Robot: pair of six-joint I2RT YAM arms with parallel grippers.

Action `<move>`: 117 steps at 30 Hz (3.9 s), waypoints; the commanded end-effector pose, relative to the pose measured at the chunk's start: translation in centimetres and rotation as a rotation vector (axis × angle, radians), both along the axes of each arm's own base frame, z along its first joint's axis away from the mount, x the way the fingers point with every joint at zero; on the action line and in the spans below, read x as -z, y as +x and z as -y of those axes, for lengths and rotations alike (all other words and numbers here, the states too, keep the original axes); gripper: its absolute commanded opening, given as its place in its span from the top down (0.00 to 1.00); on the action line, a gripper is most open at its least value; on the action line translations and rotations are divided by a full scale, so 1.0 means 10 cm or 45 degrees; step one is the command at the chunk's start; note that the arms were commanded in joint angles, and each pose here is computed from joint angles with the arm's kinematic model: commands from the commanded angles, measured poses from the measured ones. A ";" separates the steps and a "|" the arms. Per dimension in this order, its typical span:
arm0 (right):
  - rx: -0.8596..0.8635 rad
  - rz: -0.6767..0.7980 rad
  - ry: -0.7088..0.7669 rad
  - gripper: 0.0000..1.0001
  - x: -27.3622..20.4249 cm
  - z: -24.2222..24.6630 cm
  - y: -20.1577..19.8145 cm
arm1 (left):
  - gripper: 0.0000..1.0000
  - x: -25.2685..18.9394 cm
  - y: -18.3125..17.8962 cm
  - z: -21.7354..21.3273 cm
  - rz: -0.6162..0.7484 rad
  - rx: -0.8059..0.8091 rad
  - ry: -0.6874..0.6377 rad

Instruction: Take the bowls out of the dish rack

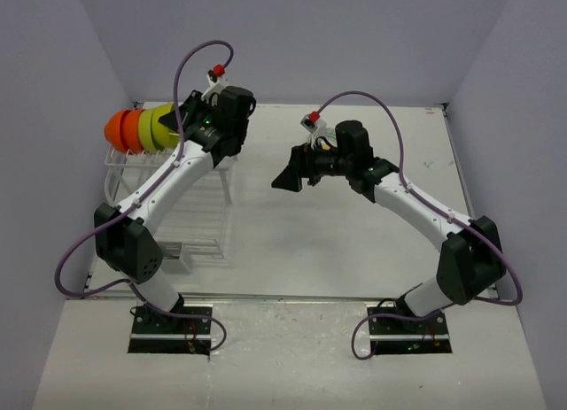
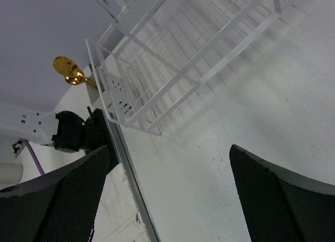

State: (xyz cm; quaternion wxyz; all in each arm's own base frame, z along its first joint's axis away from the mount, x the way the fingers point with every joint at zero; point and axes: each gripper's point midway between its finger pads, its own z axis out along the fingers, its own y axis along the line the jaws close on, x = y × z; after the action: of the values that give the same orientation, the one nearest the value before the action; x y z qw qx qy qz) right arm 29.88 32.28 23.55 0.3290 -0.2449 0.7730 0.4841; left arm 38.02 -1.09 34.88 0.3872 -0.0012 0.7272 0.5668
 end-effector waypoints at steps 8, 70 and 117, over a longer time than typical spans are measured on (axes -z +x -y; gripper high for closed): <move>0.025 0.074 0.031 0.01 -0.23 -0.03 0.10 | 1.00 -0.28 -0.01 0.17 0.153 0.085 -0.101; 0.628 0.378 -0.473 1.00 -1.06 0.21 0.84 | 1.00 -0.36 -0.08 1.91 0.237 1.113 -1.528; 1.505 -0.567 -0.774 0.31 1.47 3.71 1.85 | 0.00 -0.27 -0.49 0.23 0.434 0.527 -1.064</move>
State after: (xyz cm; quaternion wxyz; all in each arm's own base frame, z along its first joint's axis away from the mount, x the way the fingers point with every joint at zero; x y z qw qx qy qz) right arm 48.45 -4.41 4.78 0.2442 0.2326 0.9411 0.0235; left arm 32.92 -3.78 37.78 0.5776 -0.1119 0.8010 0.1105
